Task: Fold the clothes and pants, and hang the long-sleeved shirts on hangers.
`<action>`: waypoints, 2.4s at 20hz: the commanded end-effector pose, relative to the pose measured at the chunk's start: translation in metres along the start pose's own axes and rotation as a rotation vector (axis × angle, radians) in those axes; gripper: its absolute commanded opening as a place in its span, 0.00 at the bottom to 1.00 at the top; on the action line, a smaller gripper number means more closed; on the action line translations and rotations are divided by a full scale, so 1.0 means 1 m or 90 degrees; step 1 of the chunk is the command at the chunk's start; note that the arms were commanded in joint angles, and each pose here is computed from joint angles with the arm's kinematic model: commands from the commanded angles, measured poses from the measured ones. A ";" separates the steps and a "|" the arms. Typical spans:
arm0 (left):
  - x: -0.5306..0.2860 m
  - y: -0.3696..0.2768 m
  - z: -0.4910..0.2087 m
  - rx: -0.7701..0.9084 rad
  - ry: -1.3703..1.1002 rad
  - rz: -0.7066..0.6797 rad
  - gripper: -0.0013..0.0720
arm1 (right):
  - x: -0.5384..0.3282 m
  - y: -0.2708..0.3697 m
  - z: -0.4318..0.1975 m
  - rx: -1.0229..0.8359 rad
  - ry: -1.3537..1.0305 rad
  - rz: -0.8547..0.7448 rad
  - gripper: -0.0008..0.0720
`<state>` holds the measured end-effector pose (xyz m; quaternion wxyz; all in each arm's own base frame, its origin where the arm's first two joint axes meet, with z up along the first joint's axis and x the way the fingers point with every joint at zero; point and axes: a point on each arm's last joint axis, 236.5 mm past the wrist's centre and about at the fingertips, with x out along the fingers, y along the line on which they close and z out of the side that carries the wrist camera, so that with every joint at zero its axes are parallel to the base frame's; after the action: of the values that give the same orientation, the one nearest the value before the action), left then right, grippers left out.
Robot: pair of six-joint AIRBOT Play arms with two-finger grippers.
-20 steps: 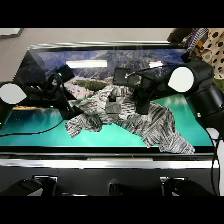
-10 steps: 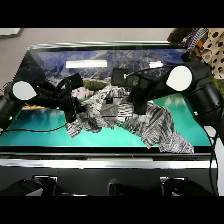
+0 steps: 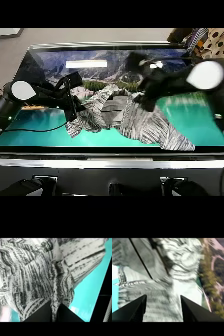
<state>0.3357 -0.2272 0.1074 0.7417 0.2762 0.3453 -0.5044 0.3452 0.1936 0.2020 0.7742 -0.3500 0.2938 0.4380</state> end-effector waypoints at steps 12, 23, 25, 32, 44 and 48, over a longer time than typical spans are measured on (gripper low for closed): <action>-0.029 -0.007 0.016 0.025 -0.034 0.030 0.04 | 0.037 -0.021 -0.136 0.202 -0.006 0.093 0.71; -0.030 -0.010 0.020 0.021 -0.045 0.023 0.04 | 0.156 -0.013 -0.135 0.184 -0.070 0.195 0.69; -0.030 -0.011 0.020 0.020 -0.048 0.021 0.04 | 0.170 -0.013 -0.135 0.178 -0.066 0.188 0.58; -0.030 -0.012 0.022 0.018 -0.053 0.018 0.04 | 0.157 -0.020 -0.129 0.152 -0.062 0.158 0.49; -0.030 -0.012 0.022 0.018 -0.052 0.017 0.04 | 0.124 -0.060 -0.150 0.156 -0.008 0.036 0.71; -0.030 -0.012 0.022 0.018 -0.052 0.017 0.04 | 0.165 -0.031 -0.142 0.196 -0.057 0.143 0.71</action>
<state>0.3220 -0.2316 0.1429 0.7577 0.2699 0.3043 -0.5103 0.4278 0.1237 0.0197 0.7883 -0.2193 0.3595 0.4486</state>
